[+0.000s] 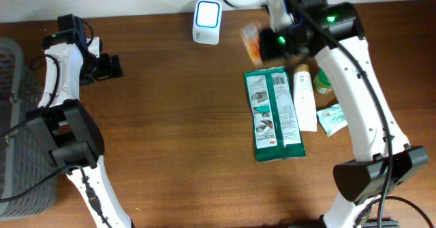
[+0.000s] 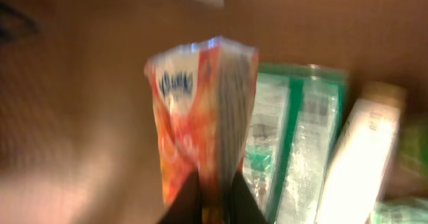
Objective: Scan the item barcode
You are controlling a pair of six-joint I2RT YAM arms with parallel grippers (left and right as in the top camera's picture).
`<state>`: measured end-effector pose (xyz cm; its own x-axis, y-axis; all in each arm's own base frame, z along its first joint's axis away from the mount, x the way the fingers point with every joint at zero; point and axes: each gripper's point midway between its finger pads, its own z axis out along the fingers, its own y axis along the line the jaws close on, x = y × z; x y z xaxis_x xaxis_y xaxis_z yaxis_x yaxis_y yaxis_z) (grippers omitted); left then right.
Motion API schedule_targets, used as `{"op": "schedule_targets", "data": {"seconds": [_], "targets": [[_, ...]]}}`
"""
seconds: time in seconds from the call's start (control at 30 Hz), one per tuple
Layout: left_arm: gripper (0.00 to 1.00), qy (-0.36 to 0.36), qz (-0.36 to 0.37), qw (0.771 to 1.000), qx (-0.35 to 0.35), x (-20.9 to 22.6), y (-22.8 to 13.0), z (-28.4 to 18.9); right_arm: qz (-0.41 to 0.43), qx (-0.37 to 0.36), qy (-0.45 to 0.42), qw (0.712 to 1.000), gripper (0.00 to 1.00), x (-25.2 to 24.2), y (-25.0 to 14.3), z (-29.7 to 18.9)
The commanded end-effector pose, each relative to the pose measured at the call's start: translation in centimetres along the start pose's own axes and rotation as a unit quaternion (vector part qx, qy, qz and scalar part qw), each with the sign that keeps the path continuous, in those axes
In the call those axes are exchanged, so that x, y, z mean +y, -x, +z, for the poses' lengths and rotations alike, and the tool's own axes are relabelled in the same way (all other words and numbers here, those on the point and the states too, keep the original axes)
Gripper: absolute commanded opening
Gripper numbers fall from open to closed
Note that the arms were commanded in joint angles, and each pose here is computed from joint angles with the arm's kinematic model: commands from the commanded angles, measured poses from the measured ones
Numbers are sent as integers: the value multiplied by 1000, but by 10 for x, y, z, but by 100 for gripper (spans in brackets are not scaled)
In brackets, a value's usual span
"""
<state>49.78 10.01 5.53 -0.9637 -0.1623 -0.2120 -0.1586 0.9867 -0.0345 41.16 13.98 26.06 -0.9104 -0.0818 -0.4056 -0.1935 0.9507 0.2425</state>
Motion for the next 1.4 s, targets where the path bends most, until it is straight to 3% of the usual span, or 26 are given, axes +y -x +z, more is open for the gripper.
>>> {"op": "schedule_targets", "data": {"seconds": [0.0,0.1,0.23,0.33,0.43,0.57,0.73,0.77,0.8,0.9,1.17,1.27,1.37], "targets": [[99,-3,6,1000,-5,1,3,-3,87,92,-82,989,4,-58,-39,27],[99,-3,6,1000,-5,1,3,-3,130,145,-119,974,4,-96,-71,60],[99,-3,6,1000,-5,1,3,-3,162,157,-128,966,8,-130,-93,91],[99,-3,6,1000,-5,1,3,-3,173,158,-131,963,41,-139,-95,89],[99,-3,6,1000,-5,1,3,-3,174,144,-119,967,50,-134,-87,83],[99,-3,6,1000,-5,1,3,-3,87,43,-87,991,50,-93,-54,13],[99,-3,6,1000,-5,1,3,-3,-3,-49,-51,997,50,-22,-75,-81],[99,-3,6,1000,-5,1,3,-3,-15,-67,-43,997,57,-12,-83,-100],[99,-3,6,1000,-5,1,3,-3,-24,-82,-37,996,98,-5,-94,-118],[99,-3,6,1000,-5,1,3,-3,-30,-111,-31,993,98,0,-110,-147],[99,-3,6,1000,-5,1,3,-3,-35,-112,-32,993,98,1,-112,-148],[99,-3,6,1000,-5,1,3,-3,-33,-120,-50,991,98,-5,-106,-147],[99,-3,5,1000,-5,2,3,-3,-30,-175,-91,980,98,-18,-89,-160]]}}
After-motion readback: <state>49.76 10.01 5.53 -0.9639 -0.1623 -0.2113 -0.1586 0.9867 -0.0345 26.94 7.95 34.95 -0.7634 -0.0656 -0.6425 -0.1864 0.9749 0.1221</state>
